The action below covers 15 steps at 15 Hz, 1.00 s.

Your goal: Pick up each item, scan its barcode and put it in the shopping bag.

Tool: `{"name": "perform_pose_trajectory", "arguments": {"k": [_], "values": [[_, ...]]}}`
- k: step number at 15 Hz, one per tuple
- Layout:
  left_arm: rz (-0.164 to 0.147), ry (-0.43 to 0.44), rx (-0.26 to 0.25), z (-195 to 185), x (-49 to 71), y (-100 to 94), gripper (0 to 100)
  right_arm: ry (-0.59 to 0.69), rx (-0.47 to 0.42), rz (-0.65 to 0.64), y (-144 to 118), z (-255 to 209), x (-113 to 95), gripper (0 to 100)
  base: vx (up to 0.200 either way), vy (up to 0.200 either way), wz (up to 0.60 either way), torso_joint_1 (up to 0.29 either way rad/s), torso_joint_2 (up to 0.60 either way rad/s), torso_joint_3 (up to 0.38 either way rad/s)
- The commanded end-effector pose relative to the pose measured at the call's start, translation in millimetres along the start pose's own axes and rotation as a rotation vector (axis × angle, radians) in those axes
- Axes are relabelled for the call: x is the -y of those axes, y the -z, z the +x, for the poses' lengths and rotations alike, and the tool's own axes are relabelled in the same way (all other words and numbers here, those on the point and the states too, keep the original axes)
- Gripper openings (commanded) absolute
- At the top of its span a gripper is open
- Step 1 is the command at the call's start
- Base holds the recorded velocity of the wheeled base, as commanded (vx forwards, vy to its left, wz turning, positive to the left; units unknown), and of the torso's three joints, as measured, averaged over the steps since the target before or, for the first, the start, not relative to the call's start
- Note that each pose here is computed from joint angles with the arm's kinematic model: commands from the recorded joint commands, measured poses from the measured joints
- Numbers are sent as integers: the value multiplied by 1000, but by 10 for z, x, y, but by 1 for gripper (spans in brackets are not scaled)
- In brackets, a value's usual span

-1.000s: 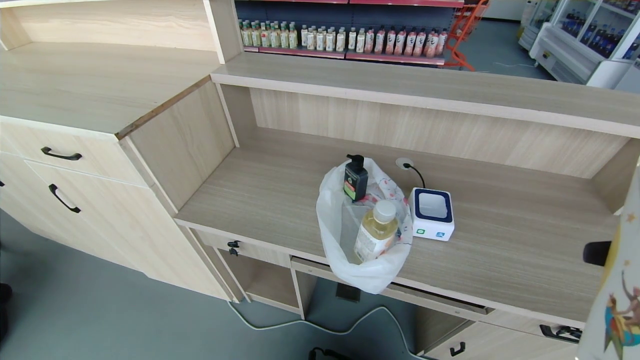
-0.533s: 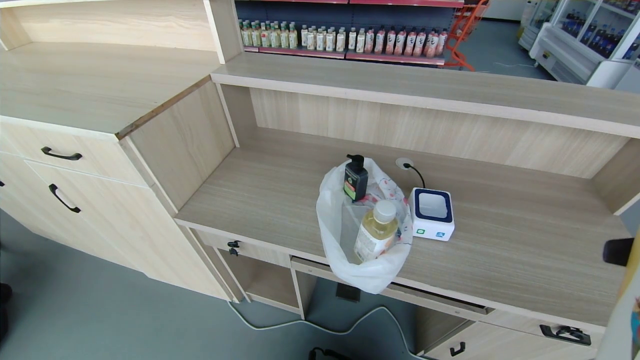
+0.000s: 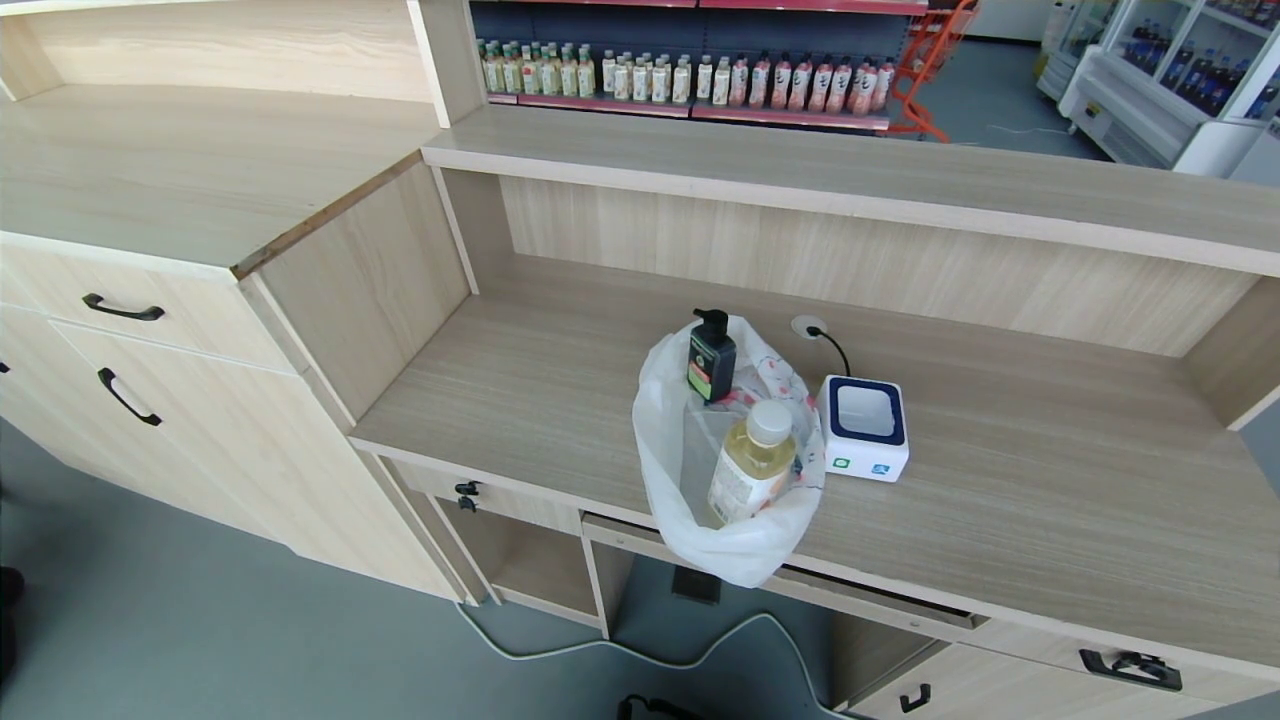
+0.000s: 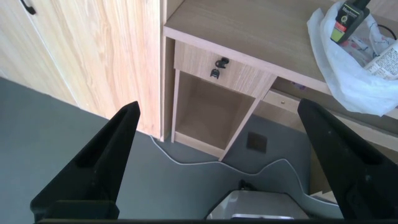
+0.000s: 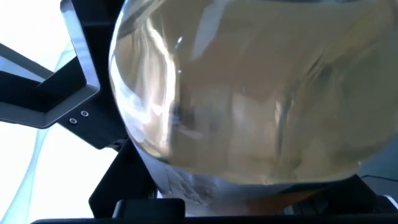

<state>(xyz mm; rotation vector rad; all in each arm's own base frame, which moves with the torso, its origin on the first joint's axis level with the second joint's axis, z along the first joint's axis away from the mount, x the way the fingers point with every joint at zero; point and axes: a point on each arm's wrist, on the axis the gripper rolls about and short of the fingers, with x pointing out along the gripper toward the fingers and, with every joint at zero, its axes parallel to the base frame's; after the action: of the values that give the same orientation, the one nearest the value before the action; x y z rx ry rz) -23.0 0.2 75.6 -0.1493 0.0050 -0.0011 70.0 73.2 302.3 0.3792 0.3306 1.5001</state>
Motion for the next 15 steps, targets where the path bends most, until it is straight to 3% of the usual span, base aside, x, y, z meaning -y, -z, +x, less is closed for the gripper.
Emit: {"name": "perform_pose_trajectory", "arguments": {"k": [1, 4, 6, 7, 9, 11, 12, 13, 15], "values": [[1, 0, 0, 0, 0, 0, 100, 1, 0, 1, -5, 5, 6, 0, 0, 0, 0, 0, 0, 0], [-1, 0, 0, 0, 0, 0, 100, 19, 0, 4, 31, -9, 20, 0, 0, 0, 0, 0, 0, 0], [-1, 0, 0, 0, 0, 0, 100, 116, 41, -12, 19, 3, 59, 0, 0, 0, 0, 0, 0, 0], [-1, -1, 1, 0, 0, 0, 100, 260, 75, -70, 10, 50, 181, 0, 0, 0, 0, 0, 0, 0], [-1, 0, 0, 0, 0, 0, 100, 542, 101, -185, 12, 119, 525, 0, 0, 0, 0, 0, 0, 0], [-1, -1, 1, 0, 0, 0, 100, 656, 155, -246, -22, 151, 777, 0, 0, 0, 0, 0, 0, 0], [-1, 0, 0, 0, 0, 0, 100, 781, 171, -389, -52, 112, 1179, 0, 0, 0, 0, 0, 0, 0], [-1, 0, 0, 0, 0, 0, 100, 839, 165, -482, -75, 51, 1433, 0, 0, 0, 0, 0, 0, 0], [-1, 0, 0, 0, 0, 0, 100, 858, 132, -661, -115, -130, 1905, 0, 0, 0, 0, 0, 0, 0]]}}
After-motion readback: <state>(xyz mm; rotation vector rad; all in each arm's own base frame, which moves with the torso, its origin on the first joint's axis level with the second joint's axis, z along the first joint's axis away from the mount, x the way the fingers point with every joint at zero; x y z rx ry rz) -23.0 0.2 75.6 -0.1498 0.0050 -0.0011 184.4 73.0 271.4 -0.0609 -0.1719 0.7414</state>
